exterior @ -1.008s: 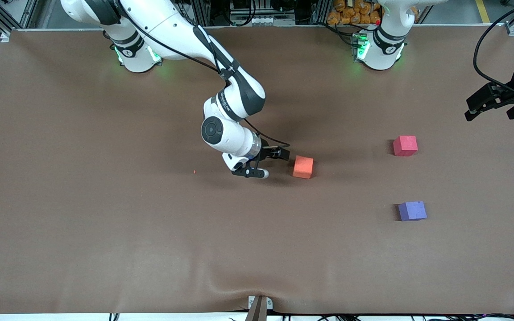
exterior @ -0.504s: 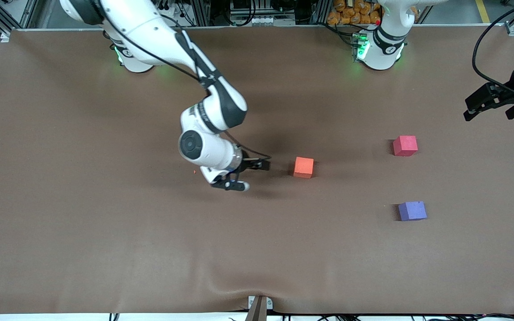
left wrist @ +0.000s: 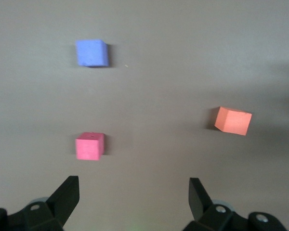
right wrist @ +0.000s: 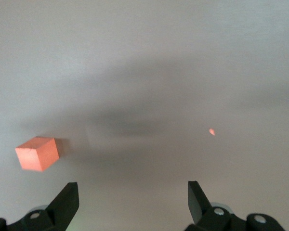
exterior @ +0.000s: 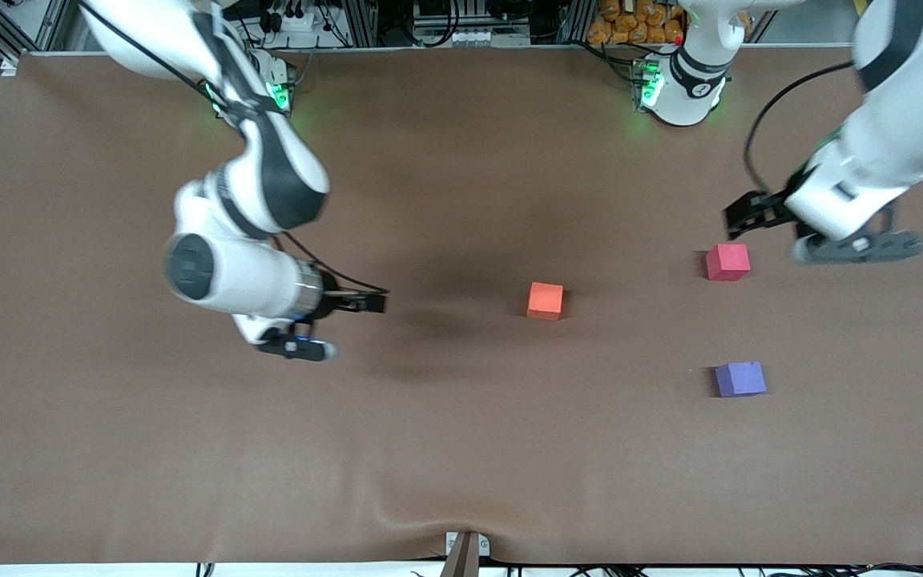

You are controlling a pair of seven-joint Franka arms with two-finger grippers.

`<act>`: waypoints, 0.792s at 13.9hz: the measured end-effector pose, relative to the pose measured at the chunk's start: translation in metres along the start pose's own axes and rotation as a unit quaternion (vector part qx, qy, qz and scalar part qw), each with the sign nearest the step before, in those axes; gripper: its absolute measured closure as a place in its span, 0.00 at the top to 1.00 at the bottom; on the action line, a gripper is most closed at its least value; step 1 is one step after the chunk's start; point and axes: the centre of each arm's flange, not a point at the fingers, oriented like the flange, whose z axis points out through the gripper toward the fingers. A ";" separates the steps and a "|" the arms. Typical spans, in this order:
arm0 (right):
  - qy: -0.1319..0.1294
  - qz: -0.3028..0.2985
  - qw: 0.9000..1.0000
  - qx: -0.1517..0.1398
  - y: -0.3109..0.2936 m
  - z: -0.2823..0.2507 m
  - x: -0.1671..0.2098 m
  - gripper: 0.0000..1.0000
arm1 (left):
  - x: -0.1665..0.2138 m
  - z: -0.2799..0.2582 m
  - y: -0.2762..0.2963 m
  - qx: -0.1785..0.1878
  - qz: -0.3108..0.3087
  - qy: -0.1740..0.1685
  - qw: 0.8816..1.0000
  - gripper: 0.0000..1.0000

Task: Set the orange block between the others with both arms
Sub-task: 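Withdraw the right gripper while the left gripper reaches the orange cube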

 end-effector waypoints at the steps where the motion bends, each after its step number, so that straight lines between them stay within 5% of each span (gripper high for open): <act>1: -0.006 -0.006 1.000 0.000 0.011 -0.019 -0.003 1.00 | 0.004 0.011 0.005 -0.001 0.001 -0.009 1.000 1.00; 5: -0.013 -0.025 1.000 -0.004 0.065 -0.088 -0.008 1.00 | 0.009 0.029 0.021 0.000 0.015 -0.023 1.000 1.00; 11: 0.040 -0.050 0.992 -0.107 0.114 -0.176 -0.042 1.00 | 0.003 0.110 0.170 0.001 0.030 -0.055 0.998 1.00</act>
